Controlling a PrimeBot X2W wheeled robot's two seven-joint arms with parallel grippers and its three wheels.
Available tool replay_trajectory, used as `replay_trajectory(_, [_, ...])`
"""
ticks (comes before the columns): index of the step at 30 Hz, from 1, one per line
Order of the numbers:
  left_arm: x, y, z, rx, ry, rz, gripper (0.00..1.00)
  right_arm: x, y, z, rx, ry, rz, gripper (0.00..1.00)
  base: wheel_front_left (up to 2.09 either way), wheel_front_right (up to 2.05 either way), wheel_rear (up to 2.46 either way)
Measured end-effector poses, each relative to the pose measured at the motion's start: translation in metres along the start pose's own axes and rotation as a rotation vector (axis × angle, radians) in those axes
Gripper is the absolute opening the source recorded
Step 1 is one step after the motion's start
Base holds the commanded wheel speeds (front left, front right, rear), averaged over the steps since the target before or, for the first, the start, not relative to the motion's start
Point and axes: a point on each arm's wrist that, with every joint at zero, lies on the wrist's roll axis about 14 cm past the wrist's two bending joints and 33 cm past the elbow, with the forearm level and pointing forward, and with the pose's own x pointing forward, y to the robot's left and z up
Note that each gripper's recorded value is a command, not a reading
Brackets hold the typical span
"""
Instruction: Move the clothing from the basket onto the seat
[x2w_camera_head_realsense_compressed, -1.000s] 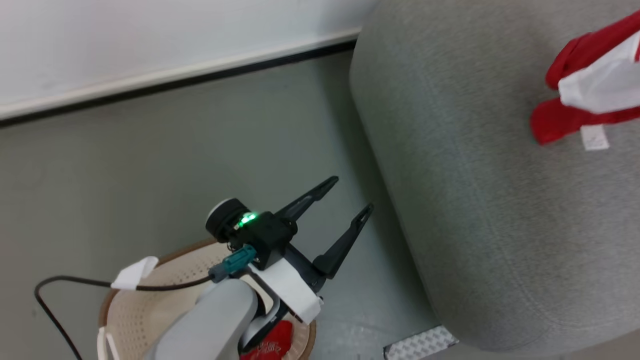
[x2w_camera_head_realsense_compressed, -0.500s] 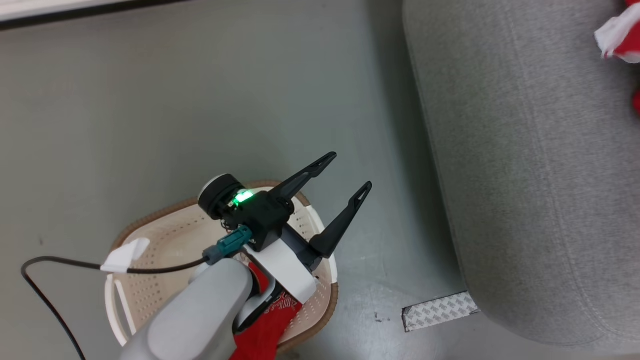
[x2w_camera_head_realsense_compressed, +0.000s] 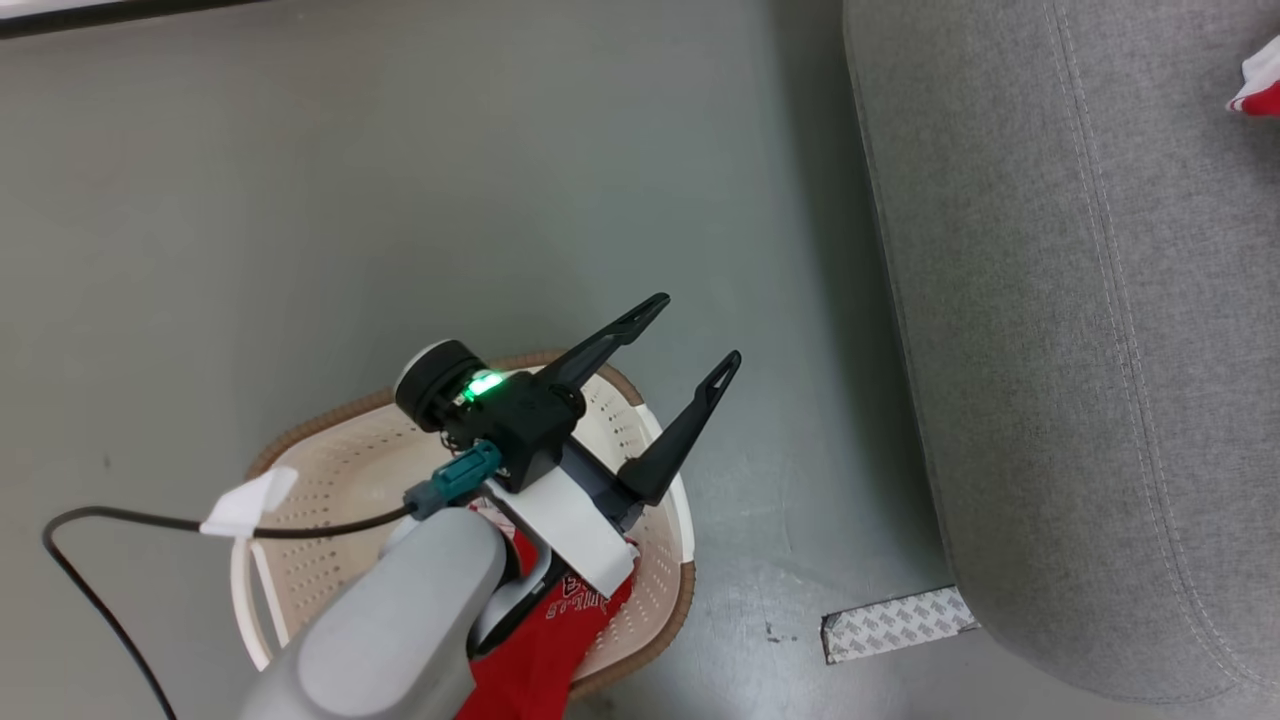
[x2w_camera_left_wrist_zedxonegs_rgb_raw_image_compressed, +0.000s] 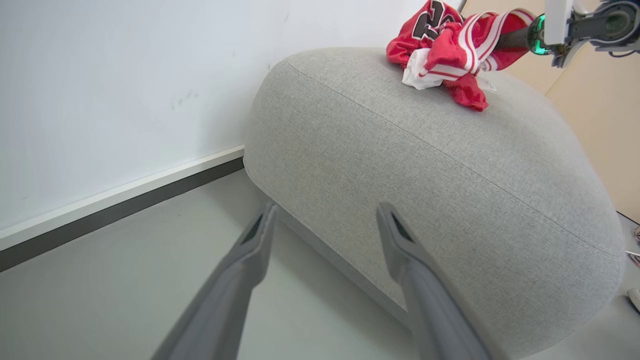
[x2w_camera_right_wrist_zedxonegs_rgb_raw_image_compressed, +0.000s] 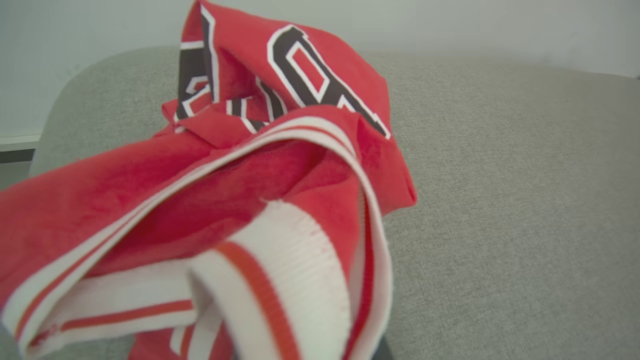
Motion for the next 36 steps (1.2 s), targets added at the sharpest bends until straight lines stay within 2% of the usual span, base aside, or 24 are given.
replay_trajectory(1, [0.0,0.0,0.001,0.001,-0.002,0.002,1.0,0.0,0.001,0.0,0.001,0.006,0.003,0.2,0.0,0.0,0.0])
replay_trajectory(2, [0.0,0.0,0.003,0.003,-0.004,0.005,1.0,-0.001,0.001,0.001,-0.001,0.008,0.004,0.44,0.0,0.0,0.0])
replay_trajectory(3, [0.0,0.0,0.004,0.006,-0.005,0.008,1.0,-0.002,0.001,0.003,-0.004,0.009,0.005,0.78,0.0,0.0,0.0])
replay_trajectory(4, [-0.001,0.0,0.006,0.007,-0.007,0.012,1.0,-0.004,0.001,0.006,-0.005,0.008,0.006,1.0,0.0,0.0,0.0])
replay_trajectory(14, [-0.013,-0.013,0.039,0.027,-0.044,0.046,1.0,-0.047,-0.01,0.014,-0.031,0.054,0.002,1.0,0.0,0.0,0.0])
replay_trajectory(19, [-0.029,-0.022,0.061,0.036,-0.077,0.087,1.0,-0.084,-0.017,0.034,-0.074,-0.003,0.006,1.0,0.0,0.0,0.0])
replay_trajectory(28, [-0.07,-0.035,0.11,0.094,-0.166,0.183,1.0,-0.164,-0.022,0.082,-0.104,-0.242,0.041,1.0,0.0,0.0,0.0])
replay_trajectory(32, [-0.093,-0.034,0.136,0.134,-0.225,0.249,1.0,-0.195,-0.008,0.103,-0.094,-0.389,0.094,1.0,0.0,0.0,0.0])
replay_trajectory(36, [-0.122,-0.026,0.157,0.168,-0.277,0.337,1.0,-0.223,0.02,0.12,-0.08,-0.54,0.179,1.0,0.0,0.0,0.0])
